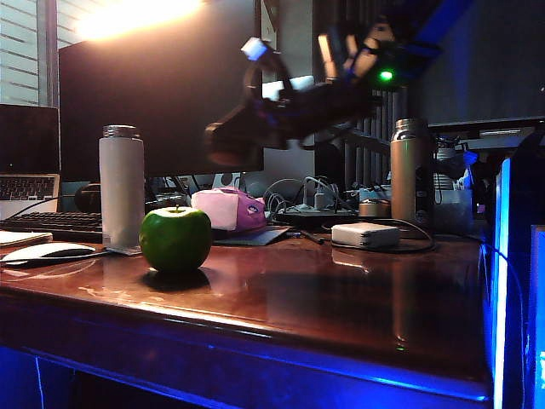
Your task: Stack the black thermos bottle cap from the table onto the green apple.
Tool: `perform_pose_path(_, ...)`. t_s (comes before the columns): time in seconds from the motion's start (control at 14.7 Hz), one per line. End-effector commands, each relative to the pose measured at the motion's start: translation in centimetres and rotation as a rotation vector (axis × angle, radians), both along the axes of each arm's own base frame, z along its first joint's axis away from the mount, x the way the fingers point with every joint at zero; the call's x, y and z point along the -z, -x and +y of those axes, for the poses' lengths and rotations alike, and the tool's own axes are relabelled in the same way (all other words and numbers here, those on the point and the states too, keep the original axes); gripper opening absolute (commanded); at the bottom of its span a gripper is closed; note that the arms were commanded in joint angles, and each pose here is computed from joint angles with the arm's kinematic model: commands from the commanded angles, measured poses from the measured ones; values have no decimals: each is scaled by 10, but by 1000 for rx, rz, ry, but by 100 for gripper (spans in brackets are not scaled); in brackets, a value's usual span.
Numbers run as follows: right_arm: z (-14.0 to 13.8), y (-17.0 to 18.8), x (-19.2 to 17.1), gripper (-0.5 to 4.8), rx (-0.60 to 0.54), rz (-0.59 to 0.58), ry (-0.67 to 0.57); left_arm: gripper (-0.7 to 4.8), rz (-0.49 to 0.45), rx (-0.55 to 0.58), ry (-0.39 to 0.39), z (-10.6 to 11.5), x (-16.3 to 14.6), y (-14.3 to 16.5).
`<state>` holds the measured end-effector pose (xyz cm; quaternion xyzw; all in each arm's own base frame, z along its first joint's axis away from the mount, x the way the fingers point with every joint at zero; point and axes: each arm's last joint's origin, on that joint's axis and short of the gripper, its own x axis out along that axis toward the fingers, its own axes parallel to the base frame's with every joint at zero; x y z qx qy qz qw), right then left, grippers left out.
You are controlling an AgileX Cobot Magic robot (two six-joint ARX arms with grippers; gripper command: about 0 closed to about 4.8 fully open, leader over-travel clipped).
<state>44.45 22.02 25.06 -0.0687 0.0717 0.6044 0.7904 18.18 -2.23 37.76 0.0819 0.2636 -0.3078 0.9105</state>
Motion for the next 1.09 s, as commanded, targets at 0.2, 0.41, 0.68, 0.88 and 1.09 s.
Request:
perform_pose_path(0.2, 15, 13, 5, 283, -31, -19, 13, -5, -19, 5, 3, 0, -3, 0)
perform_pose_path(0.41, 22, 25, 11, 283, -46, -33, 40, -5, -20, 5, 3, 0, -3, 0)
perform_pose_path(0.68, 12, 58, 6, 283, -19, -176, 6, -5, -20, 4, 3, 0, -3, 0)
perform_pose_path(0.88, 14, 71, 15, 283, -32, -233, -32, -5, -20, 4, 3, 0, -3, 0)
perform_pose_path(1.09, 16, 74, 23, 283, -32, -226, -27, -5, -20, 5, 3, 0, -3, 0)
